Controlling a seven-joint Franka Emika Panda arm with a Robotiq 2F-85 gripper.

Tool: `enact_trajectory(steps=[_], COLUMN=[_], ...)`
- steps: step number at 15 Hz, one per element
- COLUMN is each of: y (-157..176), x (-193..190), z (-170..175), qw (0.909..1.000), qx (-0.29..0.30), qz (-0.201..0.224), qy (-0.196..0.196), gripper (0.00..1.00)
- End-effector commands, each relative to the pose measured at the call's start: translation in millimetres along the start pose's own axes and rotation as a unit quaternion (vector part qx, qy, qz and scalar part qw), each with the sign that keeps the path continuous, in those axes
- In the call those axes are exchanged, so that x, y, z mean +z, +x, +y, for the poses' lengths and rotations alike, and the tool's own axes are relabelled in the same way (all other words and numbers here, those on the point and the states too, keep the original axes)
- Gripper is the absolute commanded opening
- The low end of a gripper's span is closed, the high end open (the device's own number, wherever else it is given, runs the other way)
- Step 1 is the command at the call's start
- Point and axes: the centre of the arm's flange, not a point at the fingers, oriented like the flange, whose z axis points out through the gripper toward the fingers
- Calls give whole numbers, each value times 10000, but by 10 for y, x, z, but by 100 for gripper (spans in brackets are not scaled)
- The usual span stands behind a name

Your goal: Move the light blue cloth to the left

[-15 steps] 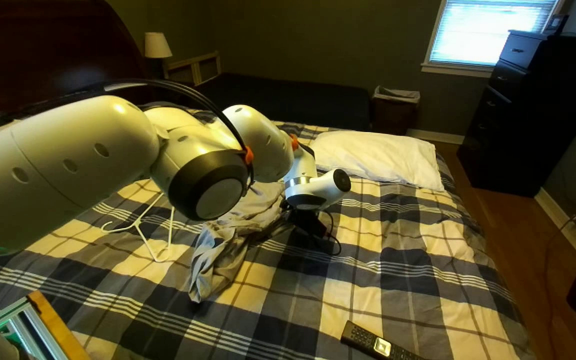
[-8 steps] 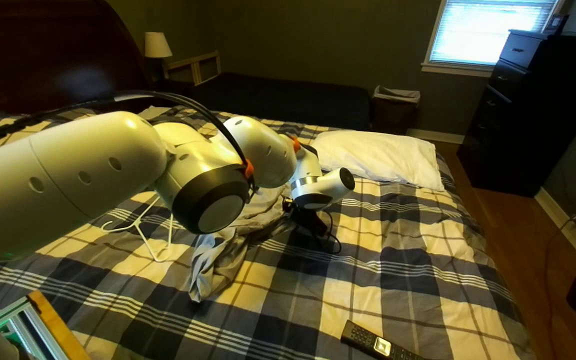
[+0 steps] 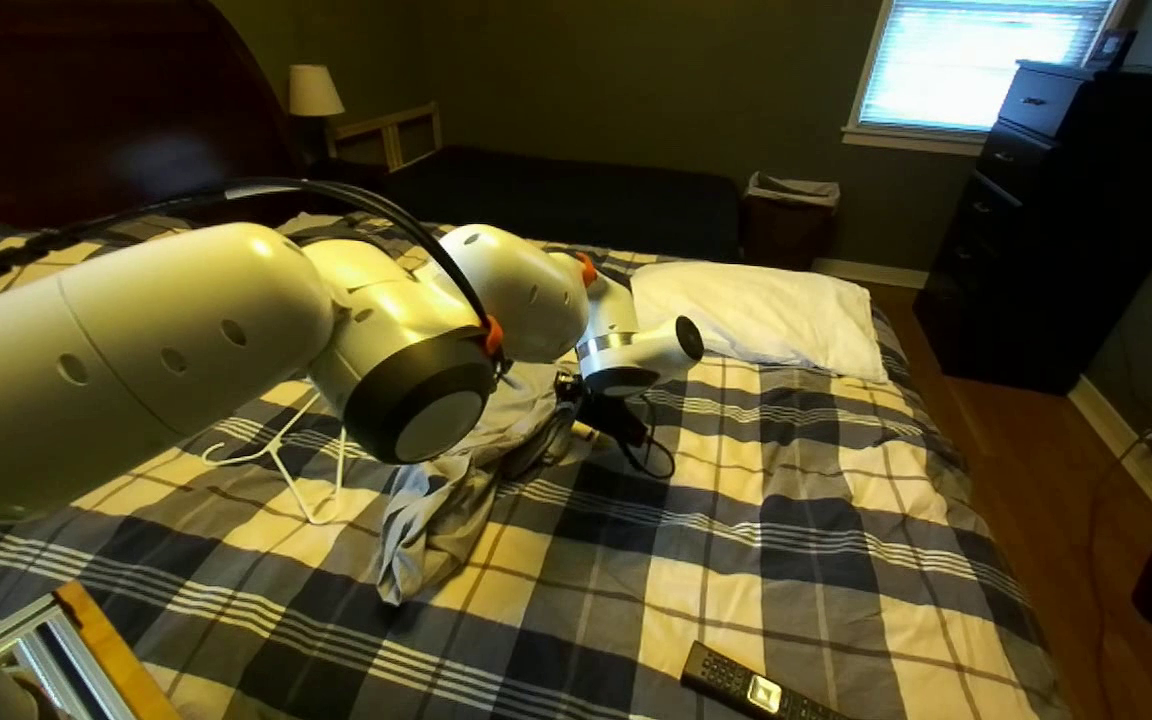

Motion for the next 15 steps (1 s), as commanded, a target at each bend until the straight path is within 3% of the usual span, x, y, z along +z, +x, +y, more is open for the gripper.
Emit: enact_trajectory(steps=[1, 6, 10, 11, 12, 15], y=[347, 770, 788, 745, 713, 666], x=[222, 870, 1482, 1589, 1656, 1679], z=[-597, -1521, -1913, -1960, -1991, -2027], qw=[9946, 9714, 9433, 9365, 9303, 9189], qx=[-862, -1898, -2382, -2422, -2550, -2998], qz=[-16, -352, -1122, -1414, -1693, -2100], qy=[569, 1386, 2023, 2105, 2019, 1473], gripper=[2, 2, 2, 32, 32, 53])
